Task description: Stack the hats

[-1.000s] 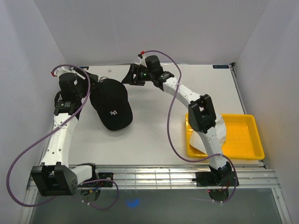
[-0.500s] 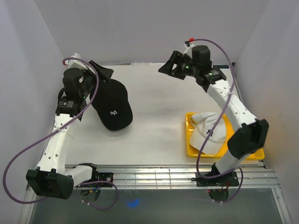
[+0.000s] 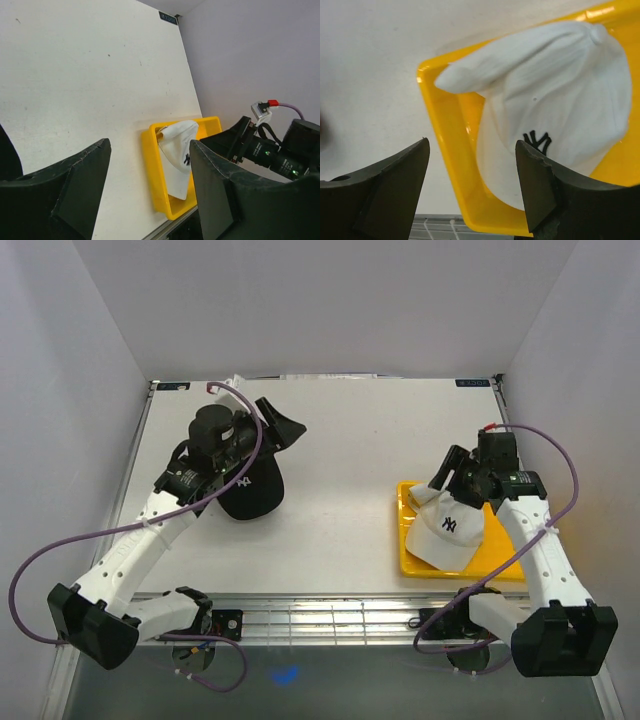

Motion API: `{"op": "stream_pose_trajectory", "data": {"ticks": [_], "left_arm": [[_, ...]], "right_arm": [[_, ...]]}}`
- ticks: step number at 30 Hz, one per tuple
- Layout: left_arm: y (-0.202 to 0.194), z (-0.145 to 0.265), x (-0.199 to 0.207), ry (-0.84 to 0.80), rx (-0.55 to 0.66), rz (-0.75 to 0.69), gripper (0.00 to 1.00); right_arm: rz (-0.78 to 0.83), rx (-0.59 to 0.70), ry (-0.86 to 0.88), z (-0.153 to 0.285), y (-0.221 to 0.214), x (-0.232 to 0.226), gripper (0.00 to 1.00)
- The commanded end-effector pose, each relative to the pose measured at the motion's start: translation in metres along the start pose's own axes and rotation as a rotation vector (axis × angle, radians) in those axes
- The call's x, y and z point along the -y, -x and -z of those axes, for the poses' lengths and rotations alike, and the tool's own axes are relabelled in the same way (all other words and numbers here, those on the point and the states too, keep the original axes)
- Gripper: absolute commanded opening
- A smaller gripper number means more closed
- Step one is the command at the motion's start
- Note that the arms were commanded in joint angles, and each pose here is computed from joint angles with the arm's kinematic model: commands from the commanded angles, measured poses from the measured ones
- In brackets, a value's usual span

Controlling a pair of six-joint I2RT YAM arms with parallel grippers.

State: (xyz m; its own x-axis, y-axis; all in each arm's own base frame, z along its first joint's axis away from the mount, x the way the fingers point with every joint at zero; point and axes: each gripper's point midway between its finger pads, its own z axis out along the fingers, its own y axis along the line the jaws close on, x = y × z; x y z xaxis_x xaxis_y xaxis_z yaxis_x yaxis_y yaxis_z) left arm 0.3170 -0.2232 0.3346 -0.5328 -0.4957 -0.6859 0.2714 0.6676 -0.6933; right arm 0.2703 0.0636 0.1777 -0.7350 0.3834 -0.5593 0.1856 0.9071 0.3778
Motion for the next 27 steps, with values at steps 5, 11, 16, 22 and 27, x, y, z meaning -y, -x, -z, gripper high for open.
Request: {"op": "stream_pose_trajectory", "data": {"ticks": [5, 11, 16, 22, 27], "left_arm": [[-0.012, 0.027, 0.01, -0.053, -0.008, 0.003, 0.74], [-0.025, 0.031, 0.005, -0.057, -0.042, 0.007, 0.74], [-0.031, 0.032, 0.002, -0.058, -0.056, 0.016, 0.74], [-0.035, 0.034, -0.003, -0.042, -0.068, 0.015, 0.73], [-0.038, 0.034, -0.007, -0.026, -0.08, 0.013, 0.73]], "right_arm": [[-0.118, -0.151, -0.2, -0.028, -0.034, 0.084, 0.66], [-0.178, -0.122, -0.214, -0.041, -0.024, 0.099, 0.65], [-0.21, -0.123, -0.205, -0.052, -0.02, 0.099, 0.65], [-0.222, -0.128, -0.207, -0.065, -0.018, 0.102, 0.63], [-0.224, -0.116, -0.221, -0.07, -0.016, 0.107, 0.56]]}}
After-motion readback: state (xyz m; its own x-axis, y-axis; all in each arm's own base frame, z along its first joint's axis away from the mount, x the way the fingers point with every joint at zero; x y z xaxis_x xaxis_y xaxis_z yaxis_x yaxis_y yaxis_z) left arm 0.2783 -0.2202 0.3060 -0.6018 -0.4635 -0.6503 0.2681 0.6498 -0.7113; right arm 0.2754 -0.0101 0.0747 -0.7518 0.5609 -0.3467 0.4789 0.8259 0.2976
